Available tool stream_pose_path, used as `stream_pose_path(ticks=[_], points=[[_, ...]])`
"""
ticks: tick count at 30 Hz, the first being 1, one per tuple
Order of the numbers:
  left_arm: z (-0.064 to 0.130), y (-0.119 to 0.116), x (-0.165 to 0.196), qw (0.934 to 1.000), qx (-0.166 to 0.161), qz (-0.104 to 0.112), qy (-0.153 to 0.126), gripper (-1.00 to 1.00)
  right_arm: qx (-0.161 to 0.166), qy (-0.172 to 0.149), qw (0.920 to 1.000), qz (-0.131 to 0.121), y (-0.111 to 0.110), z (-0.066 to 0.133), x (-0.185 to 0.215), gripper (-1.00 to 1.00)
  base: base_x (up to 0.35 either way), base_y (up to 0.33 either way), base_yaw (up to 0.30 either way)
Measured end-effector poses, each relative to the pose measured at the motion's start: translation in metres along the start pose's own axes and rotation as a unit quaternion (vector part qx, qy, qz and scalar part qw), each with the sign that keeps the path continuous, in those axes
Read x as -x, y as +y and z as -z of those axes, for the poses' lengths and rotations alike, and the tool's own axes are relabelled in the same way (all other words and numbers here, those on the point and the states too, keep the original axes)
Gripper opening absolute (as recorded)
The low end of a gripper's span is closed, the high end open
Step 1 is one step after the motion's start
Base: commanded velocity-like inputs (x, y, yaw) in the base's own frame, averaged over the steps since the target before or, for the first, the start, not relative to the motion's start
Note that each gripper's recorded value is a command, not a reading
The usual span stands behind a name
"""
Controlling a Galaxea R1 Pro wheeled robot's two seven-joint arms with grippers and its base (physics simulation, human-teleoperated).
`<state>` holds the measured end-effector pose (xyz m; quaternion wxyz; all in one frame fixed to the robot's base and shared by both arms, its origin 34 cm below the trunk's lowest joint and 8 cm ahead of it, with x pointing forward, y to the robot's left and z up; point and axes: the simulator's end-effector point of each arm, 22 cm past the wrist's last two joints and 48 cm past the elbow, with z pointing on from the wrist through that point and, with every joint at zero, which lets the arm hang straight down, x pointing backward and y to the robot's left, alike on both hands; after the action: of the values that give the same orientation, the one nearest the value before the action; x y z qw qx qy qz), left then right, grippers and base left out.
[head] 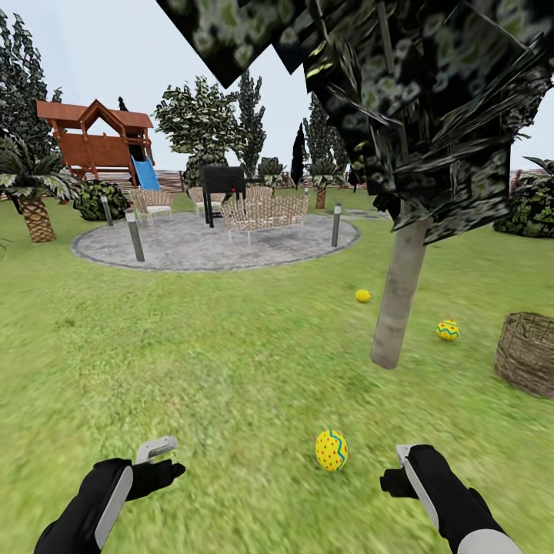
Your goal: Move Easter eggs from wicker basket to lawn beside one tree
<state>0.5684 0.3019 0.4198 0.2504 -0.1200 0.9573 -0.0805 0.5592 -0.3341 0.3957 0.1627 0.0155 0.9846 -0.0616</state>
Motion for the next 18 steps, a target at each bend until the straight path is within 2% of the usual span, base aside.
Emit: stream_pose_path(ticks=[4, 11, 18], points=[[0.006, -0.002, 0.004, 1.0, 0.0, 0.001, 0.003, 1.0, 0.0, 0.0, 1.0, 0.0, -0.001, 0.008, 0.005, 1.0, -0.01, 0.0, 0.0], [0.016, -0.008, 0.012, 1.0, -0.001, 0.002, 0.004, 1.0, 0.0, 0.0, 1.0, -0.001, -0.003, 0.02, 0.013, 1.0, -0.258, 0.0, 0.0], [0.027, -0.012, 0.022, 1.0, -0.001, 0.002, 0.004, 1.0, 0.0, 0.0, 1.0, -0.001, -0.004, 0.034, 0.021, 1.0, -0.049, 0.0, 0.0]])
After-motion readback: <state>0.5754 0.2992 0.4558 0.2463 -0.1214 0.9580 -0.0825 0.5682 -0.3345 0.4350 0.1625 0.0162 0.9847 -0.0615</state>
